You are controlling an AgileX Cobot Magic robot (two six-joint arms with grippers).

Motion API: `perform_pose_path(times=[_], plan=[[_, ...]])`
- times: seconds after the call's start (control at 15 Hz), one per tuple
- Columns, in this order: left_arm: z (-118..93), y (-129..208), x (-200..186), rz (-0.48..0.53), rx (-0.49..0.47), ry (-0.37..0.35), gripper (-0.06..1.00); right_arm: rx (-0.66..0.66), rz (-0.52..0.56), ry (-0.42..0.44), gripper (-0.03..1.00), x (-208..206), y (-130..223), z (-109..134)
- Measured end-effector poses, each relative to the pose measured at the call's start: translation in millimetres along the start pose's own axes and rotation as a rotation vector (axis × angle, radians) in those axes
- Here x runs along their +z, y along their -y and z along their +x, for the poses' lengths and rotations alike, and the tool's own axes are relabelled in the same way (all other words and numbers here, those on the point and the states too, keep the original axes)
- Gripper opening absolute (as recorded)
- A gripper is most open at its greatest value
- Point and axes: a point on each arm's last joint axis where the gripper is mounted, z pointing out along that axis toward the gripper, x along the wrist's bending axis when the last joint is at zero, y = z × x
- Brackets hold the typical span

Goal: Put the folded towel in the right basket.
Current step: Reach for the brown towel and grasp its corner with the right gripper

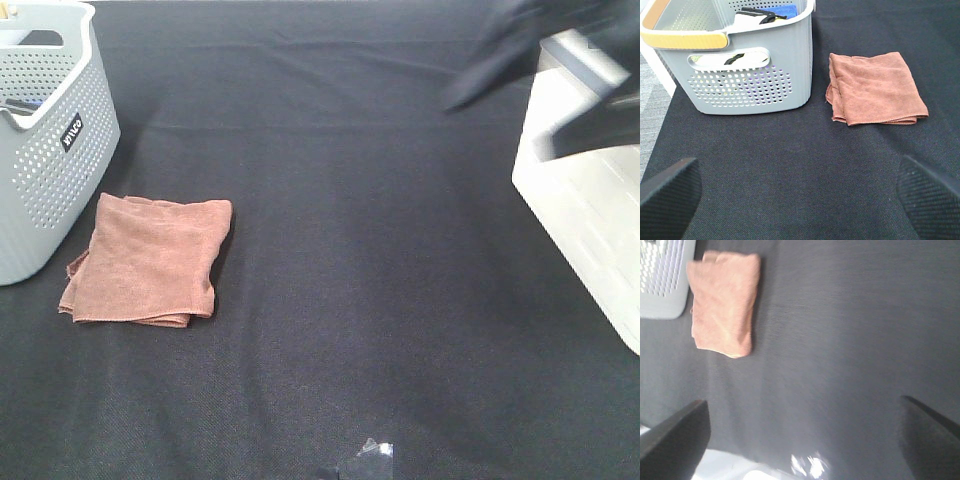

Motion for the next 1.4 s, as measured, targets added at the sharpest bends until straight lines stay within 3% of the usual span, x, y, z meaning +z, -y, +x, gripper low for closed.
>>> perform_pose_path(times=[0.27, 0.4, 0.53, 1.07, 1.27, 1.4], plan=[[0.0, 0.0, 0.0, 0.0, 0.0, 0.0, 0.99, -0.014, 0.173, -0.046, 0.96, 118.4, -12.8, 19.1], [0.0, 0.0, 0.0, 0.0, 0.0, 0.0, 0.99, -0.029, 0.228, -0.073, 0.96, 178.6, -19.0, 26.1], [0.0, 0.0, 0.0, 0.0, 0.0, 0.0, 0.99, -0.006, 0.245, -0.085, 0.96, 213.5, -27.8, 22.3], [0.0, 0.0, 0.0, 0.0, 0.0, 0.0, 0.99, -0.011, 0.201, -0.104, 0.95, 267.9, -45.3, 10.4], [0.0, 0.0, 0.0, 0.0, 0.0, 0.0, 0.99, 0.052, 0.198, -0.146, 0.95, 277.2, -44.0, 10.0], [0.1, 0.0, 0.0, 0.0, 0.001, -0.001, 0.99, 0.042, 0.182, -0.179, 0.95, 289.6, -36.8, 23.3]])
